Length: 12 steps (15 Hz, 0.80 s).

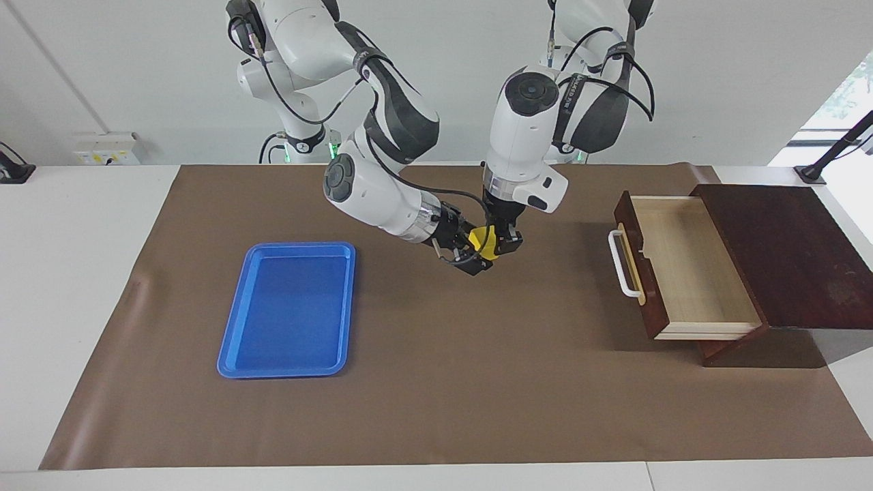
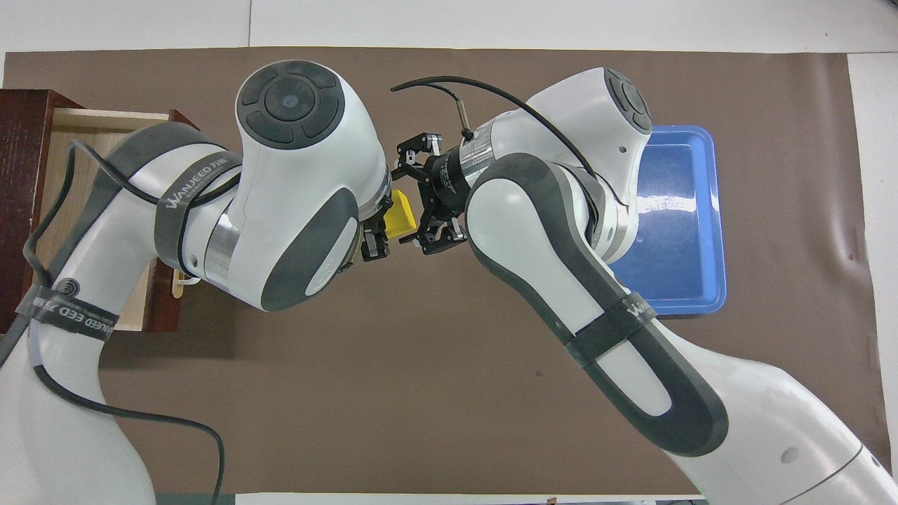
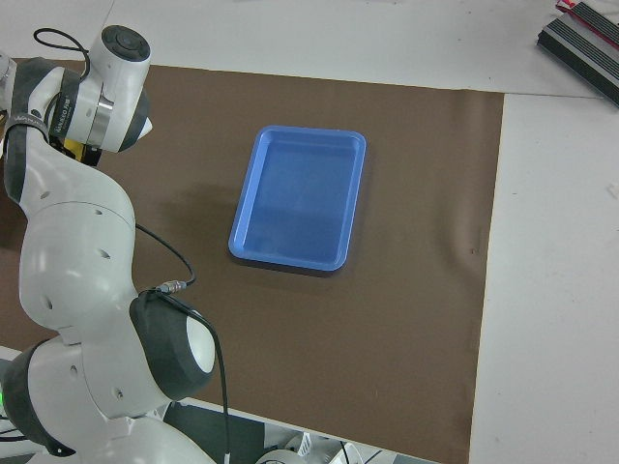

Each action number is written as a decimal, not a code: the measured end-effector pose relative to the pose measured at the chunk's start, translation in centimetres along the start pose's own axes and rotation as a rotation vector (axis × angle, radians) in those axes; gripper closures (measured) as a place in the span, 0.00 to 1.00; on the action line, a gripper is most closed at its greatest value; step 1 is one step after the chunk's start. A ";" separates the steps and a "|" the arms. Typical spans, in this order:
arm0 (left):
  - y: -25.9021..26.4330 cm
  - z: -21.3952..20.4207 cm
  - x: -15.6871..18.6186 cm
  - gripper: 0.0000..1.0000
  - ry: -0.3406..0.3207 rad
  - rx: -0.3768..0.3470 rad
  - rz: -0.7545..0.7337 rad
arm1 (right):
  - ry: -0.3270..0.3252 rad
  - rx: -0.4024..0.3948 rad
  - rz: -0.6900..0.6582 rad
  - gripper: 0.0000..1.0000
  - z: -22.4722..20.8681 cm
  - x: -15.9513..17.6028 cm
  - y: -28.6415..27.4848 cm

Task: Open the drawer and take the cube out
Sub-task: 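Grasp the cube with the right gripper while the left gripper releases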

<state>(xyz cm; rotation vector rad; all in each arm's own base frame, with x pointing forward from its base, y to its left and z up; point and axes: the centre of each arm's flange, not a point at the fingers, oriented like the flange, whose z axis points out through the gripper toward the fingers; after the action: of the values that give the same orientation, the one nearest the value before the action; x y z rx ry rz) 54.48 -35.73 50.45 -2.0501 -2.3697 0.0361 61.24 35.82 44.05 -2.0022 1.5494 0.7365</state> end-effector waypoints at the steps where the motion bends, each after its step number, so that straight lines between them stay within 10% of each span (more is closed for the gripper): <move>1: 0.0 0.0 0.0 0.44 0.000 0.000 -0.001 | 0.002 0.000 -0.002 0.21 0.0 0.0 0.0; 3: 0.2 0.0 0.1 0.44 0.002 -0.011 -0.003 | 0.005 -0.007 0.003 0.43 0.0 0.0 0.0; 9: 0.2 0.1 0.0 0.44 0.004 -0.016 -0.001 | 0.027 -0.006 -0.001 0.44 0.0 -0.3 0.0; 12: 0.8 0.0 0.6 0.17 0.007 -0.017 -0.017 | 0.037 -0.001 -0.007 0.44 0.1 -0.3 -0.1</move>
<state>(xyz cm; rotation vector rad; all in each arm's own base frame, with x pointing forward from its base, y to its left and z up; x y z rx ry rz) 55.14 -35.01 50.38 -2.0336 -2.3923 0.0084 61.27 36.12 44.18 -2.0319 1.5625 0.7005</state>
